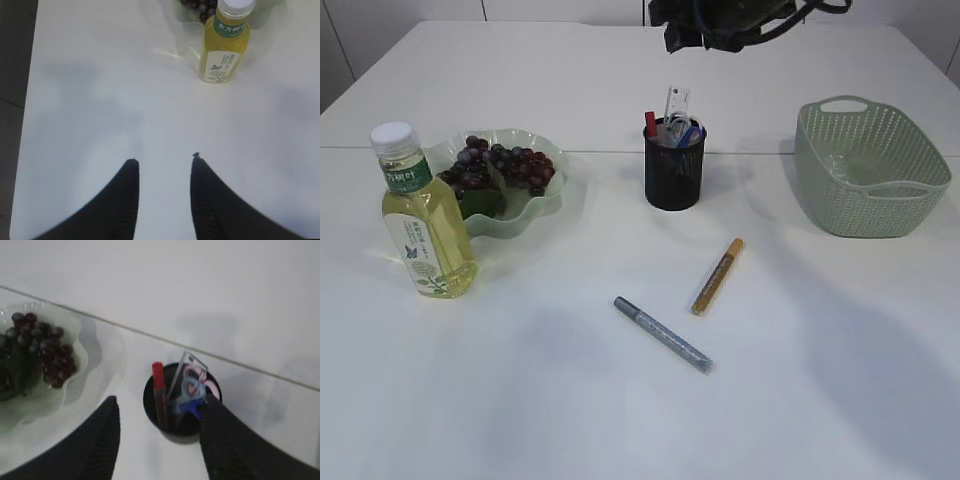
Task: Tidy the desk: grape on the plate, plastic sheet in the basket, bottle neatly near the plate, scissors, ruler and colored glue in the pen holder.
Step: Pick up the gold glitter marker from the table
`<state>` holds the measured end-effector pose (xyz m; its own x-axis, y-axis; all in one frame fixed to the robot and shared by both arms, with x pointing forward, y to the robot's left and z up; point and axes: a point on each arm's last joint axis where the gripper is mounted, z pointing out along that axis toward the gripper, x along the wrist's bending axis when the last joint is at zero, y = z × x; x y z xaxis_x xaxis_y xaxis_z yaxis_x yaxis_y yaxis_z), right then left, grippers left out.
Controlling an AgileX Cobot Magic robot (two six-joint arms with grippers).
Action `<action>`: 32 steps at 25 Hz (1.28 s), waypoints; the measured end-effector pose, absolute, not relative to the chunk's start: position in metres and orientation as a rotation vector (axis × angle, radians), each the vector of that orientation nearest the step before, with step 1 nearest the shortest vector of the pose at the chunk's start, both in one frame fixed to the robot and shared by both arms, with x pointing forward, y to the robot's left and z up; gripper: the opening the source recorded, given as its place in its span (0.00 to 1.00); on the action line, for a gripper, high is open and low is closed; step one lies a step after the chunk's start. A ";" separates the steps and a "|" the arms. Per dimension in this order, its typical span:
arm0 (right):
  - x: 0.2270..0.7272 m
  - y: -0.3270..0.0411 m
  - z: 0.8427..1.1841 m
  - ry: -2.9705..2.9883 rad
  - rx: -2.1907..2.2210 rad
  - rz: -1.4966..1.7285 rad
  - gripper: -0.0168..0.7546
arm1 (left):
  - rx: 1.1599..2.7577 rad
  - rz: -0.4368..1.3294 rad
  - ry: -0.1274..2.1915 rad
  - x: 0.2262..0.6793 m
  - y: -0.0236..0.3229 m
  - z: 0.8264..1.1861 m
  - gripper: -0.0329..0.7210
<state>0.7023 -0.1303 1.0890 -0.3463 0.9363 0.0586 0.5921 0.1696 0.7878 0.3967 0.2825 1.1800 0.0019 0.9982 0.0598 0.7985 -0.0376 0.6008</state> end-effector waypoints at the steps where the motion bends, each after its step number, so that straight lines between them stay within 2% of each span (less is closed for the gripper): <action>1: 0.699 -0.131 1.093 2.046 1.464 0.999 0.56 | 1.890 0.681 1.849 0.397 0.283 1.180 0.38; 9: 0.668 -0.139 1.107 2.302 1.670 0.675 0.56 | 1.883 0.641 1.842 0.396 0.280 1.180 0.38; 22: 0.654 -0.137 1.106 2.311 1.843 0.707 0.56 | 1.878 0.609 1.837 0.396 0.278 1.179 0.38; 25: 0.645 -0.140 1.096 2.299 1.944 0.646 0.56 | 1.877 0.606 1.836 0.396 0.277 1.179 0.38; 32: 0.620 -0.141 1.036 2.351 2.221 0.405 0.56 | 1.877 0.606 1.836 0.396 0.277 1.179 0.37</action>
<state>0.6203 -0.1409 1.0359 -0.0676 0.9649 0.2537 0.9942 0.0439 0.0980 0.3958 0.2774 1.1792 0.0210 0.9998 0.0039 0.8055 -0.0192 0.5923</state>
